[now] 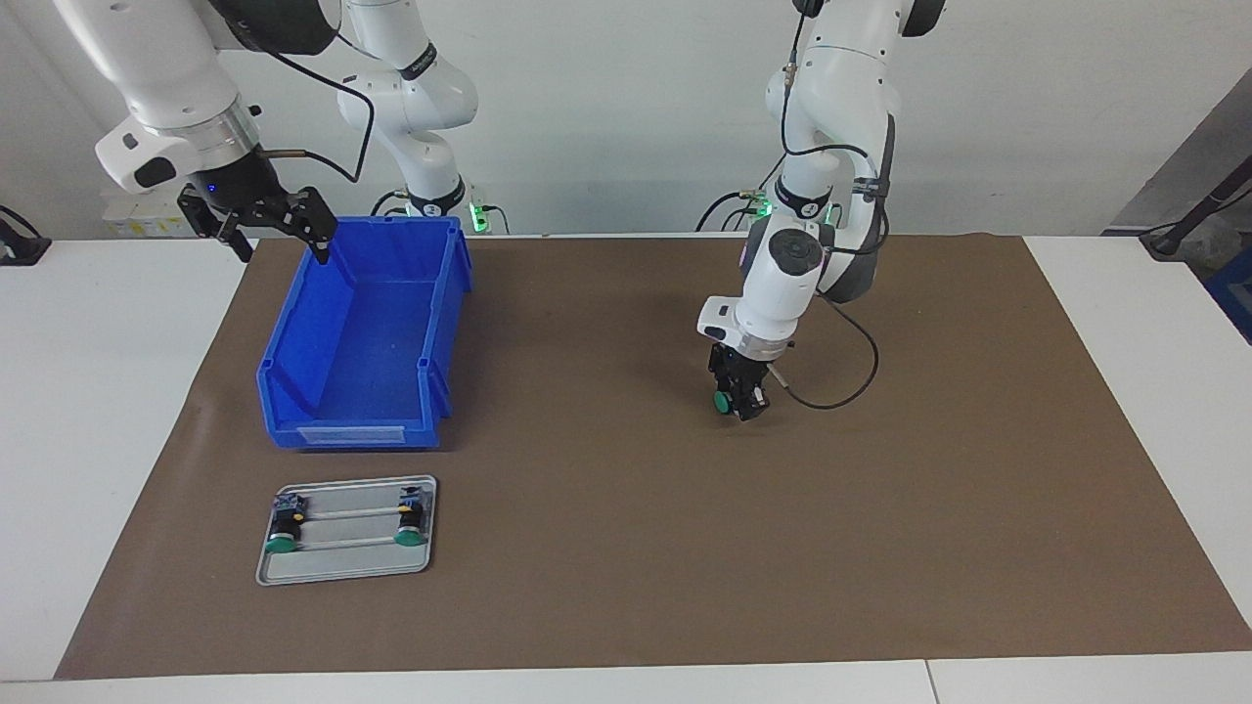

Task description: Place and press button with both arms

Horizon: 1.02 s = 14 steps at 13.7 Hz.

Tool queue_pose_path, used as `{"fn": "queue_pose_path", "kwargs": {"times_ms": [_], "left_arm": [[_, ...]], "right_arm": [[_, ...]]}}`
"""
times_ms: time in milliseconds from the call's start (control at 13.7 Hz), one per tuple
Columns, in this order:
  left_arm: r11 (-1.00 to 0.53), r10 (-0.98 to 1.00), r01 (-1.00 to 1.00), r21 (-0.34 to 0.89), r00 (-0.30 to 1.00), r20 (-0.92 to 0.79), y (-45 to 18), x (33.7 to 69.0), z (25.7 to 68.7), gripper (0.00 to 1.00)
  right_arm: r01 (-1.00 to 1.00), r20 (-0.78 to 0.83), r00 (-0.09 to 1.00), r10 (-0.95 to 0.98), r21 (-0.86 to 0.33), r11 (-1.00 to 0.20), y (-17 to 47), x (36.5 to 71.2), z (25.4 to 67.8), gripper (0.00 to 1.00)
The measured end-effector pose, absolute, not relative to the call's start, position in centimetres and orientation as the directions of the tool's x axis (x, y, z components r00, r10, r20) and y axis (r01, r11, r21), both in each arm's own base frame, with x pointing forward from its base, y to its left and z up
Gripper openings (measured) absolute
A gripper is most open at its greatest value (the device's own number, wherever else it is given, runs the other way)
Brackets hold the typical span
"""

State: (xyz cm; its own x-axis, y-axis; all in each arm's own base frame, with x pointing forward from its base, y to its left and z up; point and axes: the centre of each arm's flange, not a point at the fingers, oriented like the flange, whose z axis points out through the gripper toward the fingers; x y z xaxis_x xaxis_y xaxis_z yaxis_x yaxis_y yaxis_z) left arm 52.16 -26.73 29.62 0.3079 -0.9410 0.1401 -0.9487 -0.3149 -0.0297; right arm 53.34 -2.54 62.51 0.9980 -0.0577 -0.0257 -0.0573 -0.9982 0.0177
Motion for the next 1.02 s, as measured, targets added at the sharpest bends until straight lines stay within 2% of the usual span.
{"fn": "queue_pose_path", "kwargs": {"times_ms": [585, 1024], "left_arm": [[-0.338, -0.932, -0.941, -0.038, 0.329, 0.151, -26.4, 53.3, 30.9, 0.32], [-0.402, -0.902, -0.915, 0.034, 0.402, 0.155, -24.6, 56.1, 34.5, 0.32]], "right_arm": [[-0.038, -0.021, 0.999, -0.039, 0.016, -0.999, -1.5, 53.3, 62.7, 1.00], [-0.038, -0.021, 0.999, -0.038, 0.016, -0.999, -1.5, 53.3, 62.7, 1.00]]}}
